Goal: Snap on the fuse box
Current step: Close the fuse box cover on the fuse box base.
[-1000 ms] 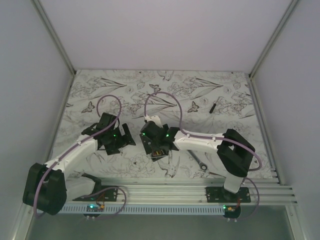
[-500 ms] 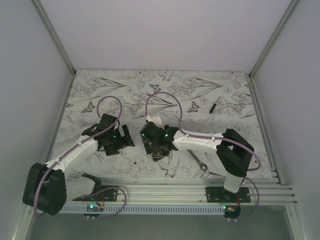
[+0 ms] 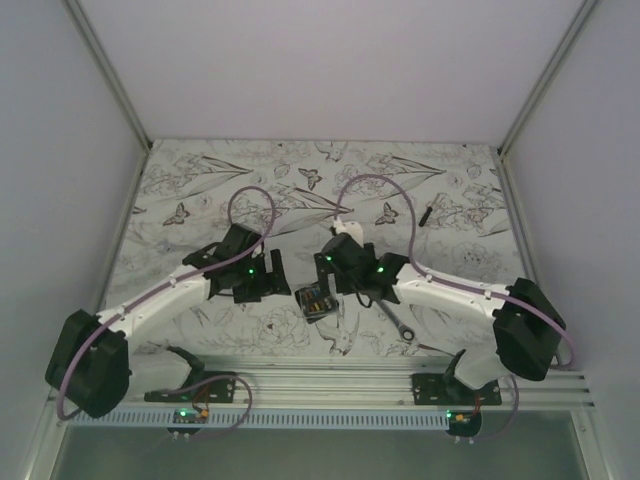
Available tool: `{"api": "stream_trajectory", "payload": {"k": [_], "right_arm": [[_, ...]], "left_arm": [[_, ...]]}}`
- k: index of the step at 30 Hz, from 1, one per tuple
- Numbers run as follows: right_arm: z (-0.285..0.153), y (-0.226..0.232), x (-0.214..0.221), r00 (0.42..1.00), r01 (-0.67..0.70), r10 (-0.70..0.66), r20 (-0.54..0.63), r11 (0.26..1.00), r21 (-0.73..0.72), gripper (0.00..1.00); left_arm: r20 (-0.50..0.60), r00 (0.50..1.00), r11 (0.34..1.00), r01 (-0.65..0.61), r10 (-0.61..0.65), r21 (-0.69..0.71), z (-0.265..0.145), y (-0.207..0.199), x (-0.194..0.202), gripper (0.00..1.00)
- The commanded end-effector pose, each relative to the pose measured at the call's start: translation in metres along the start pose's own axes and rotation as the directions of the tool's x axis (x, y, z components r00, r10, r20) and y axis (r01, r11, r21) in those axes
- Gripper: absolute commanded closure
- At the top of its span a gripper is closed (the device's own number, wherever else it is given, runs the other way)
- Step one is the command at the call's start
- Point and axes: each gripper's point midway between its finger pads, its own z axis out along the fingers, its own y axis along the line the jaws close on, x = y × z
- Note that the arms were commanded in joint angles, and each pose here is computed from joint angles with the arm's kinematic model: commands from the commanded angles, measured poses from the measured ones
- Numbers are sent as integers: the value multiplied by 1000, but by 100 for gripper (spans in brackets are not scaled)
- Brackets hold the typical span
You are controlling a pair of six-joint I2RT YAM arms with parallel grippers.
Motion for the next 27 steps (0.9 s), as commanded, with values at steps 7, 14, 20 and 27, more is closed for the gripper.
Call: {"api": "stream_trajectory", "payload": {"k": [7, 14, 20, 27], "right_arm": [[30, -67, -4, 999, -50, 48, 18, 990, 134, 0], [51, -55, 3, 1000, 9, -7, -28, 998, 66, 0], [57, -41, 8, 998, 27, -27, -49, 1000, -10, 0], [51, -22, 3, 999, 27, -32, -37, 993, -114, 0]], "left_arm": [[-91, 995, 1000, 27, -28, -15, 22, -16, 5, 21], [-113, 992, 995, 49, -59, -88, 34, 0, 11, 37], [-169, 982, 988, 55, -80, -146, 51, 10, 19, 51], [-167, 984, 988, 36, -61, -152, 60, 7, 13, 52]]}}
